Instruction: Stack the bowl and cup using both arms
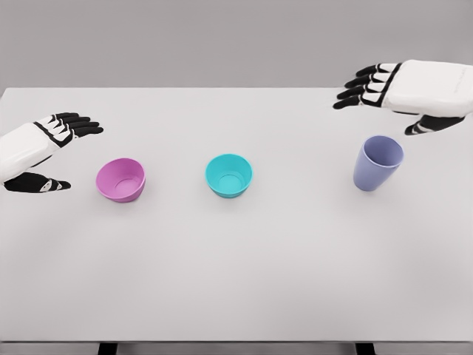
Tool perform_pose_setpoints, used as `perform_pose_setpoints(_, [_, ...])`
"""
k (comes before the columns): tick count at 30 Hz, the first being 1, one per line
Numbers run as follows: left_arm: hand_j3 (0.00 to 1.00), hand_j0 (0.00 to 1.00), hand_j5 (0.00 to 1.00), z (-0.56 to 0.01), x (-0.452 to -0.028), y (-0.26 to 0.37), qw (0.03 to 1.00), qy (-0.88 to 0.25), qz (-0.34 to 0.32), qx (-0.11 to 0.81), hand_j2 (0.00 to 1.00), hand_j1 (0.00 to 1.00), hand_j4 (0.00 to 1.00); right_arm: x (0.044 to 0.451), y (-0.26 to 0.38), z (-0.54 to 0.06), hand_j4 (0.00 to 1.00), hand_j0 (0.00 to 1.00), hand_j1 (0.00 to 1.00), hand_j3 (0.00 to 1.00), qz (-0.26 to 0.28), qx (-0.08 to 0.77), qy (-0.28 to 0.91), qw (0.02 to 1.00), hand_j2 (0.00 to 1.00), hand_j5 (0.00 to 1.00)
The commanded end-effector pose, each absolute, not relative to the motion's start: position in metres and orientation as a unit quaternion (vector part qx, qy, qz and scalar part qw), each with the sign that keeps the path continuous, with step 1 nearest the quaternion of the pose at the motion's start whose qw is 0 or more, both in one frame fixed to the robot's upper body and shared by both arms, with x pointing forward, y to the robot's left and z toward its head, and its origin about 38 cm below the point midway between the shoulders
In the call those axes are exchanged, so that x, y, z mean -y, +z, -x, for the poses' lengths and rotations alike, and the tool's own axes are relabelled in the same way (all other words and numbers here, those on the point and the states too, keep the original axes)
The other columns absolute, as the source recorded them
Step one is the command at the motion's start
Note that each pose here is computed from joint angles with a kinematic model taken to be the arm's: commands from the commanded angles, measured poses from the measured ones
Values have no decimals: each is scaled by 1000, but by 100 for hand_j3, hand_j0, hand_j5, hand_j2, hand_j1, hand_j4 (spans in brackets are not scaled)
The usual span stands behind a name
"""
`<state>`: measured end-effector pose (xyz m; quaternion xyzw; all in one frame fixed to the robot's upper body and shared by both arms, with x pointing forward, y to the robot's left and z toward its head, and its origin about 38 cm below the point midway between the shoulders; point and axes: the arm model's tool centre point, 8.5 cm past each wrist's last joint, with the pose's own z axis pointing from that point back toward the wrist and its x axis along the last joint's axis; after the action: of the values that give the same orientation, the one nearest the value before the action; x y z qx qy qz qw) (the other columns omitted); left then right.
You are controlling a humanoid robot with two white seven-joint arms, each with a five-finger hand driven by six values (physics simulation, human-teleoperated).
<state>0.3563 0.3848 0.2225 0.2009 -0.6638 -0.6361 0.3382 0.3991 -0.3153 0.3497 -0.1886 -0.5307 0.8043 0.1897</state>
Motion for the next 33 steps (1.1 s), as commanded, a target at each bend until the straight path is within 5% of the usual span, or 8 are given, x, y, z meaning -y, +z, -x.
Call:
perform_pose_setpoints(1, [100,100,100,-356,-385,223,339,-634,-200,665,100,100,100,318,351,-398,100,100,100,100,191,529,804,193,100,100])
perform_pose_setpoints(8, [100,100,100,-353,-358,221,313,-636,-183,681,100,100,100,316,350,-396,100,100,100,100,188,529,805,190,100,100])
perform_pose_setpoints(13, [100,100,100,-363,-356,238,320,-767,-118,544,100,100,100,338,356,-391,100,100,100,100,208,509,809,206,100,100])
perform_pose_setpoints(16, [100,100,100,-370,-351,261,305,-760,-121,561,100,100,100,357,365,-385,100,100,100,100,226,490,813,219,100,100])
perform_pose_setpoints(19, [100,100,100,-372,-343,269,293,-757,-119,571,100,100,100,344,354,-381,100,100,100,100,183,525,801,223,100,100])
perform_pose_setpoints(26, [100,100,100,-399,-314,245,356,-767,-106,523,100,100,100,382,313,-390,100,100,100,100,133,545,761,327,100,100])
perform_pose_setpoints(29, [100,100,100,-404,-318,233,416,-748,-103,506,100,100,100,352,264,-393,100,100,100,100,73,576,741,338,100,100])
perform_pose_setpoints(33, [98,98,98,-412,-331,229,511,-702,-117,482,98,98,98,372,278,-382,100,100,100,100,108,651,667,347,100,100])
